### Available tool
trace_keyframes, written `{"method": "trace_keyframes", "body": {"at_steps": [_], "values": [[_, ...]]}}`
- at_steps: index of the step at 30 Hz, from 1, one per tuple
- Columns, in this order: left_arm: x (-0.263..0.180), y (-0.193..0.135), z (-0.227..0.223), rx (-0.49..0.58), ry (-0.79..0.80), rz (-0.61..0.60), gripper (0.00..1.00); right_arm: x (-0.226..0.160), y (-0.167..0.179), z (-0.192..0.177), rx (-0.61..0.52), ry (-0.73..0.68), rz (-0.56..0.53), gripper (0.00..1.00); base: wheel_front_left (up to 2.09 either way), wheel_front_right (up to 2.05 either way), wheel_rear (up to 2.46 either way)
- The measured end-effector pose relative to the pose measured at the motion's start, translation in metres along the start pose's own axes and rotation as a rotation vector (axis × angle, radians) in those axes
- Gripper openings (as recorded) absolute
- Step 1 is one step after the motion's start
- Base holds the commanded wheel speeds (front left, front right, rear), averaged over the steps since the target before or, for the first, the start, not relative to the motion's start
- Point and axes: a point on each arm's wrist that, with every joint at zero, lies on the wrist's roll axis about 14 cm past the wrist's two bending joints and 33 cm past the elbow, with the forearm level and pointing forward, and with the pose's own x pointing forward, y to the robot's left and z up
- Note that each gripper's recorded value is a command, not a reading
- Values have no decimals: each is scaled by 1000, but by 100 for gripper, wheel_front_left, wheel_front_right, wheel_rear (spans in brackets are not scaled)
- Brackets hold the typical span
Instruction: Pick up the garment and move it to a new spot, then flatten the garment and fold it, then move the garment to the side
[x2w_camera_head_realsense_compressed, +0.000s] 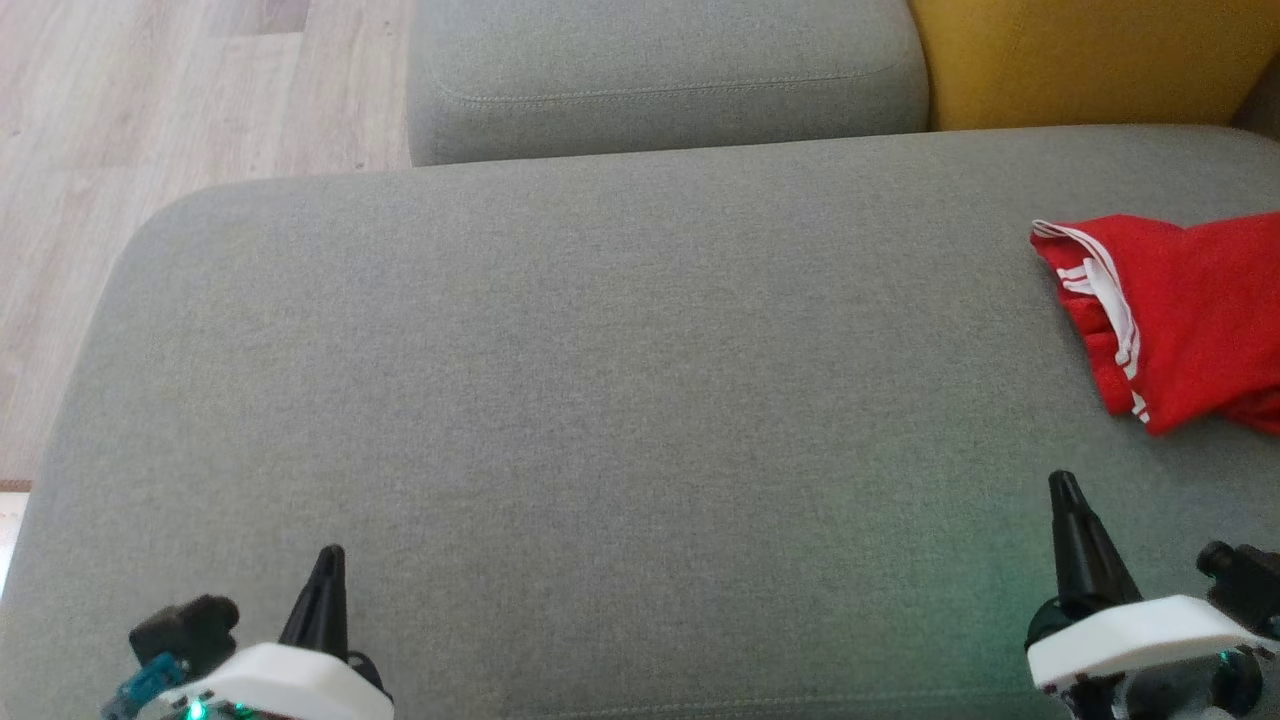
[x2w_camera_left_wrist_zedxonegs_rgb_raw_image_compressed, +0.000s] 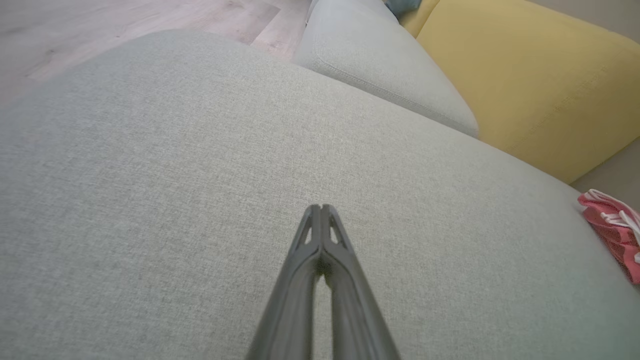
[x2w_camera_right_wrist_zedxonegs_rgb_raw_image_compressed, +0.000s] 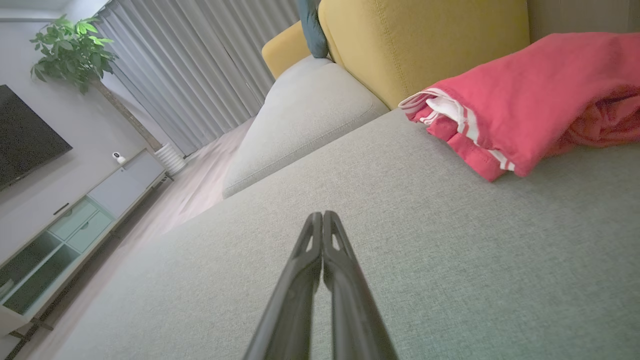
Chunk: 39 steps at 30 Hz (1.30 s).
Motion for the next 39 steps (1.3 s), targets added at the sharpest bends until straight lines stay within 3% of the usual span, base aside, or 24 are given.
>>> {"method": "trace_keyframes", "body": {"at_steps": [39], "values": [[17, 3, 14, -477, 6, -4, 0, 17, -4, 9, 445, -39, 2, 0, 0, 0, 0]]}}
